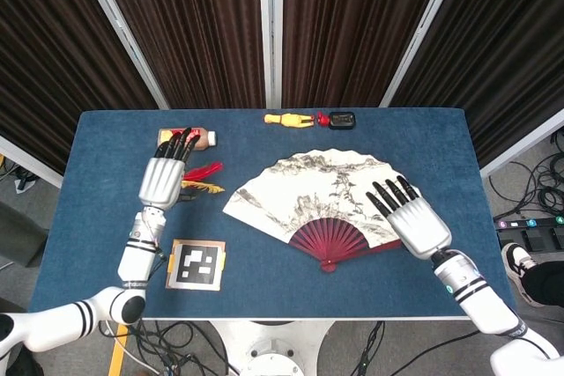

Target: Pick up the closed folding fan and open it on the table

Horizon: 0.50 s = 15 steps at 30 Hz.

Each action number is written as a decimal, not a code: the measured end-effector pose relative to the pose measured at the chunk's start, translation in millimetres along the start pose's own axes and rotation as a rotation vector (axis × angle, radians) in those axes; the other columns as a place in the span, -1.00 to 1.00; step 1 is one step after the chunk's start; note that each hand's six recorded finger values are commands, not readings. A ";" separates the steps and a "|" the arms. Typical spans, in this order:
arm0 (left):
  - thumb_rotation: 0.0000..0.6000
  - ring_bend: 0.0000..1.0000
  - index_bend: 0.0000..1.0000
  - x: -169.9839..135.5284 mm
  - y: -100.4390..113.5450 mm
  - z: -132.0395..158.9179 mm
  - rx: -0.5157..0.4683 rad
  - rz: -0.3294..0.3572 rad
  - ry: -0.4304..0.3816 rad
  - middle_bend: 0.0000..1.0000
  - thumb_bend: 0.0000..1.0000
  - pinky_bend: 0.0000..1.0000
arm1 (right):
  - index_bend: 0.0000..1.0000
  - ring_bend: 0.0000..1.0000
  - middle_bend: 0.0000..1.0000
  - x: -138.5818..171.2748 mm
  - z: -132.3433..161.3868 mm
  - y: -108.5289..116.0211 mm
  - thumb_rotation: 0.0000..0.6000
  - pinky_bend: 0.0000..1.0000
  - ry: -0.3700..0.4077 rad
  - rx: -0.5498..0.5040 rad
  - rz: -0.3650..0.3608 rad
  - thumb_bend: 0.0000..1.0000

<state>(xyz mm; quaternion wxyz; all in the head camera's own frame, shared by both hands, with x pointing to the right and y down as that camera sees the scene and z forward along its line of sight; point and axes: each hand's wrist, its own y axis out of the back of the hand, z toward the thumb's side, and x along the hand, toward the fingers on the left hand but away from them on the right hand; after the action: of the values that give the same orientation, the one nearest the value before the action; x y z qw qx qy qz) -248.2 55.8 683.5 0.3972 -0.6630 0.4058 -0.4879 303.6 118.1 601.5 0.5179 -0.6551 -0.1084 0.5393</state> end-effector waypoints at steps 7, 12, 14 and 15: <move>1.00 -0.88 -0.88 -10.2 22.8 -31.6 -0.082 0.010 0.055 -0.80 -1.00 -0.64 | -1.00 -0.98 -0.71 10.9 -22.9 -9.5 1.00 -0.99 -0.050 -0.171 0.068 -0.94; 1.00 -0.88 -0.78 -32.8 38.0 -71.2 -0.102 0.019 0.114 -0.76 -1.00 -0.65 | -1.00 -0.96 -0.64 23.8 -51.1 -17.1 1.00 -0.97 -0.141 -0.317 0.048 -0.76; 1.00 -0.88 -0.73 -45.0 41.4 -86.8 -0.083 0.020 0.135 -0.76 -1.00 -0.66 | -1.00 -0.96 -0.66 31.4 -63.8 -21.2 1.00 -0.97 -0.181 -0.356 0.033 -0.76; 1.00 -0.88 -0.72 -54.1 43.5 -96.7 -0.070 0.019 0.148 -0.76 -1.00 -0.66 | -1.00 -0.96 -0.67 37.0 -71.5 -23.5 1.00 -0.97 -0.205 -0.376 0.017 -0.76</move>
<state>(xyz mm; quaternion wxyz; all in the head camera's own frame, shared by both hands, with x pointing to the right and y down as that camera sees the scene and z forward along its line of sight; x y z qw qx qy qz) -359.0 77.7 646.0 0.3474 -0.6346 0.4570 -0.5175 386.6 114.2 589.7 0.3681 -0.6829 -0.2535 0.5779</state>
